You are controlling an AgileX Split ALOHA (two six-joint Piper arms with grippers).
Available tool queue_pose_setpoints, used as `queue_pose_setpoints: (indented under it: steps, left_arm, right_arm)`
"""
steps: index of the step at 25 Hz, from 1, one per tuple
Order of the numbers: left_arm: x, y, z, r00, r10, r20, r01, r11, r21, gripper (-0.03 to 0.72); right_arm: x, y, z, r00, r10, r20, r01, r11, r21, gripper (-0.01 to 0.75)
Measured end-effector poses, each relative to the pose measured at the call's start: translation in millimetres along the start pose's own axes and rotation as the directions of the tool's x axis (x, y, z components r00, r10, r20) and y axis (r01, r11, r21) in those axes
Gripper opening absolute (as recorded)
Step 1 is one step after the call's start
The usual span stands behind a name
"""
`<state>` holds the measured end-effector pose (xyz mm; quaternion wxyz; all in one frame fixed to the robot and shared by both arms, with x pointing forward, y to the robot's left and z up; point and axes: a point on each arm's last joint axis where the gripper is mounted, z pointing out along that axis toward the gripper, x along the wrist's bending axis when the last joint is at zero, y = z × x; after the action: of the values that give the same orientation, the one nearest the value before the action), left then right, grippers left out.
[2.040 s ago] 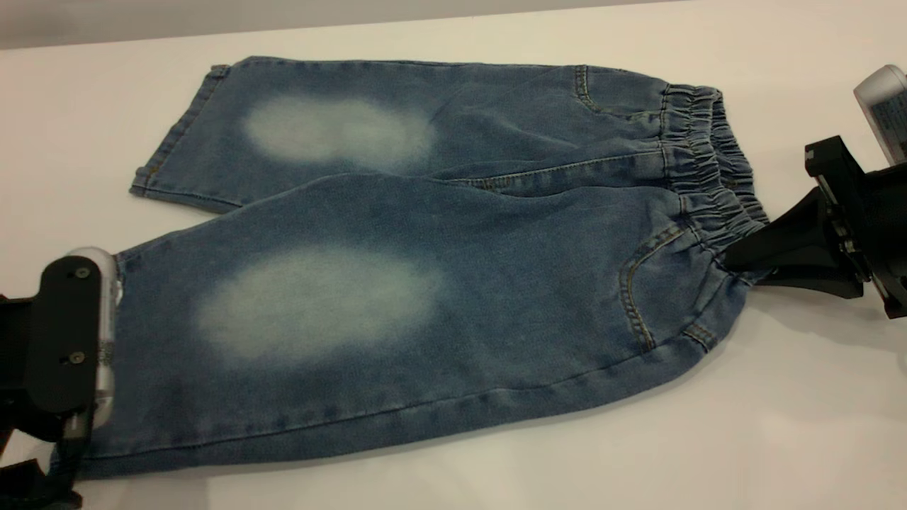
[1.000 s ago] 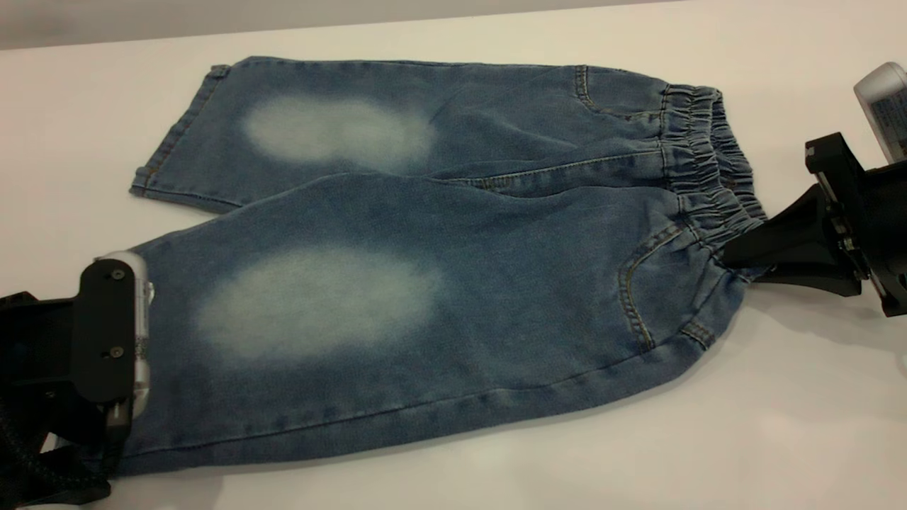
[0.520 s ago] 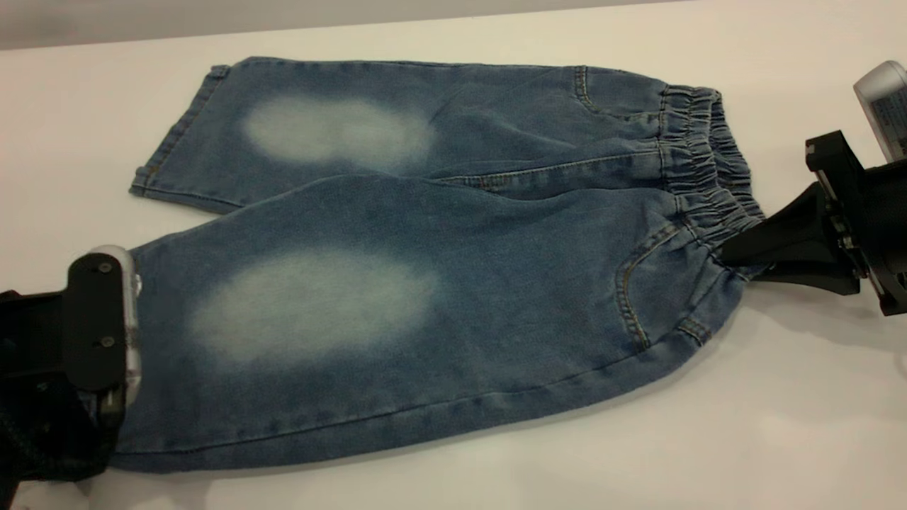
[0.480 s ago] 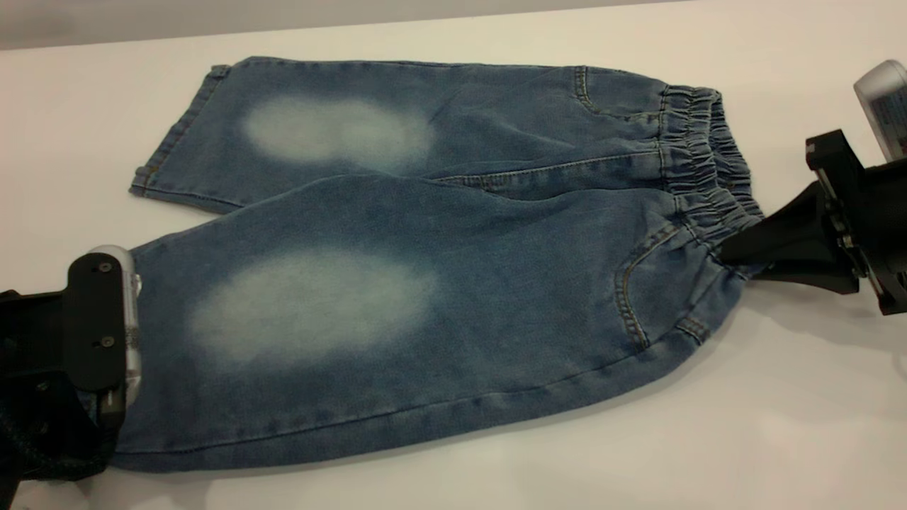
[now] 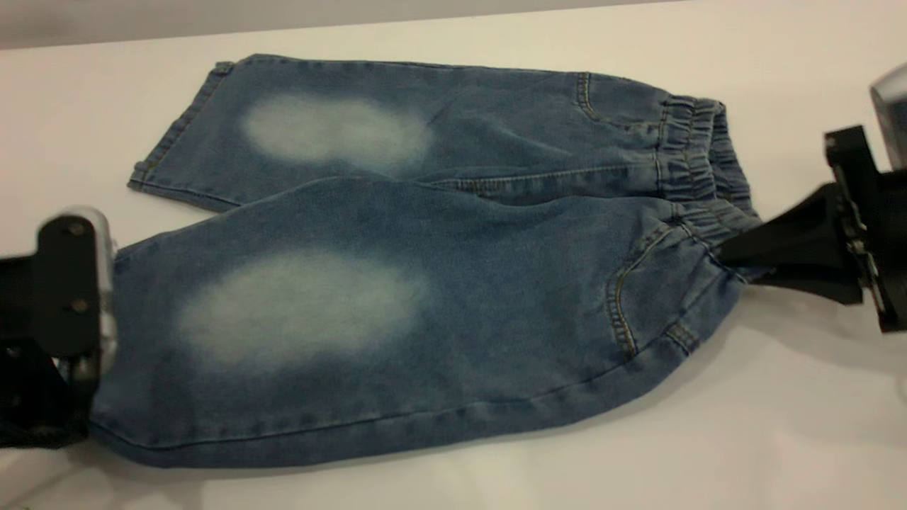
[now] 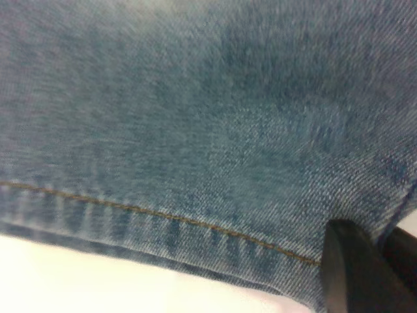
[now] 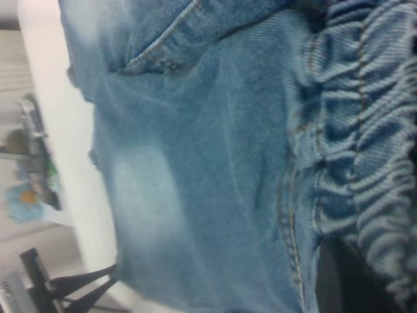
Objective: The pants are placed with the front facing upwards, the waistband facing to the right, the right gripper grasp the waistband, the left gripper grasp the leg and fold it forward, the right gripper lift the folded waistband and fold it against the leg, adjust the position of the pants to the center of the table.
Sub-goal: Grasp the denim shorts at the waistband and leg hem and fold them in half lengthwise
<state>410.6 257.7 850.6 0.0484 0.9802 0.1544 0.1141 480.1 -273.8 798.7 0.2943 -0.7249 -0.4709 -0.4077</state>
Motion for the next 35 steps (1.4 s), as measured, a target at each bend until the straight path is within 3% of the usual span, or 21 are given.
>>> queue_pose_setpoints:
  steps: [7, 11, 15, 23, 27, 30, 35]
  left_arm:
    - [4.4, 2.0, -36.9, 0.995, -0.032, -0.092, 0.027, 0.998, -0.052, 0.061]
    - [7.6, 3.8, -58.0, 0.983, -0.029, -0.184, 0.01, 0.994, -0.107, 0.061]
    - [15.7, 9.6, -79.7, 0.939, -0.054, -0.339, -0.022, 0.976, -0.217, 0.061]
    - [34.6, 23.2, -98.1, 0.831, -0.111, -0.545, -0.114, 0.925, -0.363, 0.061]
    - [62.0, 28.1, -106.5, 0.754, -0.17, -0.635, -0.128, 0.91, -0.395, 0.06]
    - [84.5, 31.1, -109.0, 0.721, -0.196, -0.665, -0.119, 0.91, -0.397, 0.06]
    - [114.9, 46.3, -98.7, 0.716, -0.196, -0.67, -0.125, 0.908, -0.399, 0.06]
  right_arm:
    - [-1.9, -36.9, -26.4, 0.967, 0.21, -0.145, -0.215, 0.976, -0.023, 0.037]
    - [-3.0, -63.2, -37.4, 0.933, 0.328, -0.146, -0.335, 0.942, -0.021, 0.037]
    - [3.3, -84.8, -41.9, 0.913, 0.384, -0.14, -0.388, 0.922, 0.003, 0.037]
    - [12.1, -84.9, -46.8, 0.93, 0.336, -0.149, -0.343, 0.939, -0.021, 0.037]
    - [14.8, -83.4, -48.4, 0.937, 0.313, -0.152, -0.322, 0.946, -0.032, 0.037]
    - [15.5, -77.7, -48.9, 0.945, 0.286, -0.156, -0.296, 0.954, -0.045, 0.037]
    - [14.8, -57.7, -48.7, 0.962, 0.219, -0.166, -0.234, 0.969, -0.079, 0.037]
